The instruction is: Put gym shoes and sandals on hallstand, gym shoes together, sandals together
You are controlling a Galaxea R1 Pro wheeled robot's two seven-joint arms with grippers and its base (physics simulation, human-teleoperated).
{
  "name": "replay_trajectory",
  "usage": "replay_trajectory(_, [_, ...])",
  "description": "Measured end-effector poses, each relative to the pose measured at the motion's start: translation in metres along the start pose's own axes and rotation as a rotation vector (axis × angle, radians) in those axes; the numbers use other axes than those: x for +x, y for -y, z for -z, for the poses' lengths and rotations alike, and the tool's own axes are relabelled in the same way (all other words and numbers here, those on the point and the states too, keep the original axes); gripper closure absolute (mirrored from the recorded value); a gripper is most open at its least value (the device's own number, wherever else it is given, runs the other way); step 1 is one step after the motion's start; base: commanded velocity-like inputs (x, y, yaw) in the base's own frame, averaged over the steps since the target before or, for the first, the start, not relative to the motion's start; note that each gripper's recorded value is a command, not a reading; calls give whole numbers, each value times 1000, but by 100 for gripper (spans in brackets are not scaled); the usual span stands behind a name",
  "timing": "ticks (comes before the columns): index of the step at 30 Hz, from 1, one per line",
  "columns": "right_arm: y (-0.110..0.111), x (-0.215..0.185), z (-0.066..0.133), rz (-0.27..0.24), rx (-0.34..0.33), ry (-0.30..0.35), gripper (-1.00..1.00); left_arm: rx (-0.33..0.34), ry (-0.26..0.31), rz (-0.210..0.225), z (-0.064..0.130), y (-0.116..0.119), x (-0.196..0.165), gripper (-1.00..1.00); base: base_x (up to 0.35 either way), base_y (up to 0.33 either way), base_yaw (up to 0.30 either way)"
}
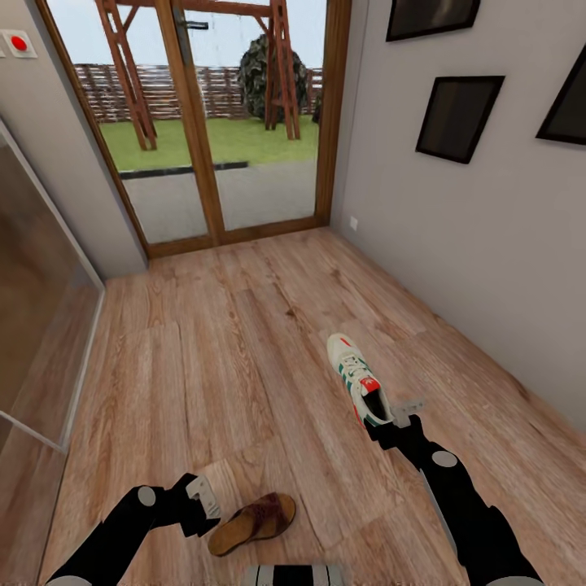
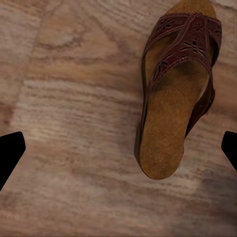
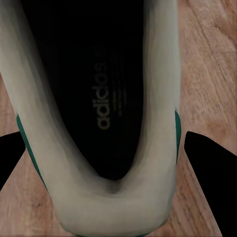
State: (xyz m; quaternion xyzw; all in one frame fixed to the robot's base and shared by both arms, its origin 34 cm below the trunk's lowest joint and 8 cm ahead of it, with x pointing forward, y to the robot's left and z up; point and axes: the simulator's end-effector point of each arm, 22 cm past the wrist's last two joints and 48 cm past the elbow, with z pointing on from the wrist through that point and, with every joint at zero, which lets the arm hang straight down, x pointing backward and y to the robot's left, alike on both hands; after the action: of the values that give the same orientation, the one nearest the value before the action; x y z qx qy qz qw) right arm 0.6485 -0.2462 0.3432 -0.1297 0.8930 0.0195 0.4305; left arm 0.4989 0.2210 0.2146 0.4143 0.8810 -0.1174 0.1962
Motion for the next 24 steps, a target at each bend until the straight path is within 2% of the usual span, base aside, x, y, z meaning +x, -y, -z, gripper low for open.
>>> replay_trajectory(8, [-4,21,-9,-7,-9,-37,100,29,-24,8,-12,9,13,-100,0,0,0])
replay_trajectory(14, [-7,40,-16,-12,-16,-69,100,108,-41,12,-21,29,23,-100,0,0,0])
replay_trajectory(24, [-12,72,-27,-20,-28,-123,100,153,-59,18,-36,43,33,-100,0,0,0])
